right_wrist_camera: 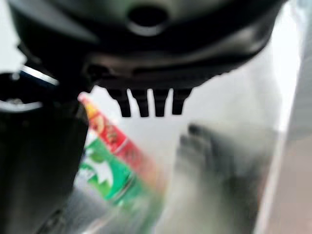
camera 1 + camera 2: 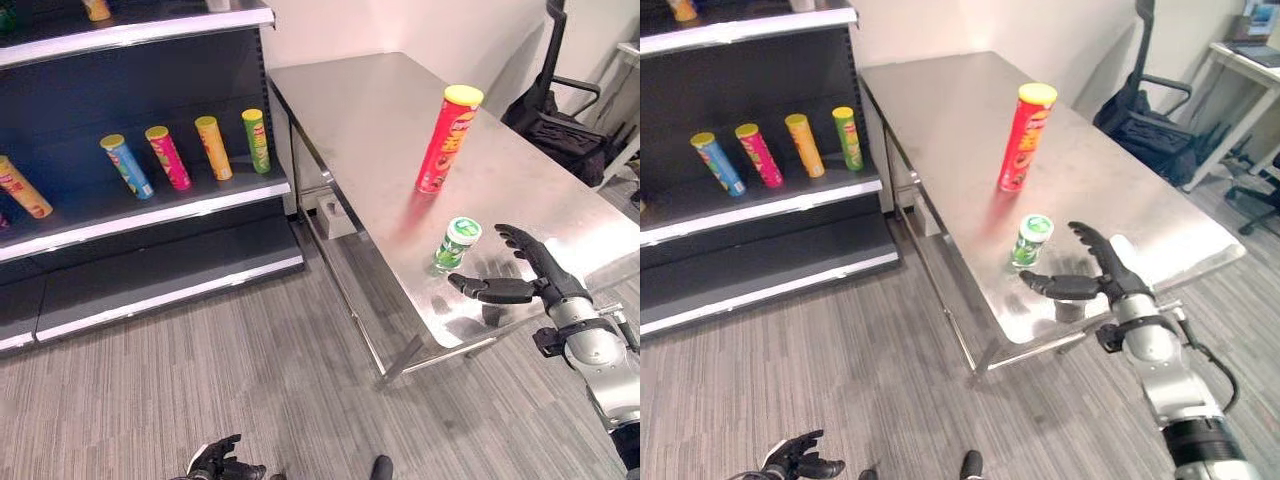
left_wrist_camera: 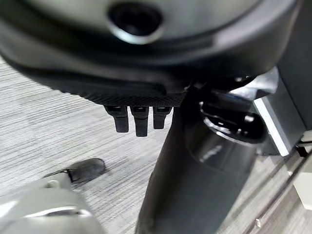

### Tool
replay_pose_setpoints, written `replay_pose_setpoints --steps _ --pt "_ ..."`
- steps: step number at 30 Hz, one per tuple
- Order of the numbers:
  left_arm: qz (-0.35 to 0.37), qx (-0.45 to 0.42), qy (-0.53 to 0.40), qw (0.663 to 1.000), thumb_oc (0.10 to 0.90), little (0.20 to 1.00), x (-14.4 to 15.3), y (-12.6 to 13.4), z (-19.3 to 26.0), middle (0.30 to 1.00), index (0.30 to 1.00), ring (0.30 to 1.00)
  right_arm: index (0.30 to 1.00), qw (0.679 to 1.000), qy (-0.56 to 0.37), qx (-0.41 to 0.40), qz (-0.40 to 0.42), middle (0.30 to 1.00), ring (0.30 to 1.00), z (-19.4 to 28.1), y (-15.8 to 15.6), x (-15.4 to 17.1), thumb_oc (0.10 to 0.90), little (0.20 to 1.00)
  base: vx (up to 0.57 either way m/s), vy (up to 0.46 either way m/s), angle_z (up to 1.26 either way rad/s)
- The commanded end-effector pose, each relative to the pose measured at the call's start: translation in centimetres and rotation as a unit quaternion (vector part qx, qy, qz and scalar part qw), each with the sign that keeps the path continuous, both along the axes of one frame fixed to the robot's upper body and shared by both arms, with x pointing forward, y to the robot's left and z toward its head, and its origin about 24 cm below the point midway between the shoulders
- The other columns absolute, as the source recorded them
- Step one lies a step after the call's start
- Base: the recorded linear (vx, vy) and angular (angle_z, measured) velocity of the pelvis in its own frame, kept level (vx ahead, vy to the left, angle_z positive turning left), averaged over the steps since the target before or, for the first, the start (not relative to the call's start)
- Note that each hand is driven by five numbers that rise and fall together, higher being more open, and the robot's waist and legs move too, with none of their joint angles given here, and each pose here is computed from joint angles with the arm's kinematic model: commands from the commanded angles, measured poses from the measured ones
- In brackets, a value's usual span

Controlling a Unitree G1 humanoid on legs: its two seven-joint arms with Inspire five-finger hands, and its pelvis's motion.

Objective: Put the goods on the table back onto the shelves and tidy them up.

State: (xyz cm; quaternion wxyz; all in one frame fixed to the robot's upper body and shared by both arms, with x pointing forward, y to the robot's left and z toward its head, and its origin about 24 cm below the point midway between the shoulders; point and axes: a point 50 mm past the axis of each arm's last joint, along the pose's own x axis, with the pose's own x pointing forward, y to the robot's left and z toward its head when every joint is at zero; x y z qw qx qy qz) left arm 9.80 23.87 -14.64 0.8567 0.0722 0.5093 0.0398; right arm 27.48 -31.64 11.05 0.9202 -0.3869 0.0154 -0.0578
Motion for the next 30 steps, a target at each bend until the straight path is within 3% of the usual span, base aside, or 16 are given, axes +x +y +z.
replay_pose_setpoints --steps 1,10,11,12,30 --pt "-0.03 0.041 -0.017 0.999 0.8 0.9 1.0 2.1 0.9 0.9 0.9 0.9 0.9 0.99 -0.131 -0.021 0.048 0.9 0.9 6.5 1.9 2.2 0.8 0.9 0.03 0.0 0.12" --pt "-0.02 0.049 -0.01 0.999 0.8 0.9 0.3 2.5 0.8 0.9 0.9 0.9 0.9 0.991 -0.126 -0.029 0.025 0.9 0.9 5.7 1.8 3.0 0.8 0.9 0.01 -0.003 0.09" --pt "-0.019 0.049 -0.01 0.999 0.8 0.9 0.3 2.5 0.8 0.9 0.9 0.9 0.507 0.991 -0.126 -0.029 0.025 0.507 0.507 5.7 1.8 3.0 0.538 0.507 0.0 0.0 0.0" --pt "-0.019 0.05 -0.009 0.999 0.8 0.9 0.2 2.5 0.8 0.9 0.9 0.9 0.3 0.992 -0.125 -0.029 0.023 0.3 0.3 5.6 1.8 3.1 0.4 0.3 0.0 0.0 0.0" --pt "-0.012 0.057 -0.019 0.998 0.8 0.9 0.5 2.8 1.1 0.9 0.9 0.9 0.3 0.984 -0.172 -0.049 0.005 0.3 0.3 7.8 0.4 1.2 0.4 0.3 0.0 -0.008 0.02"
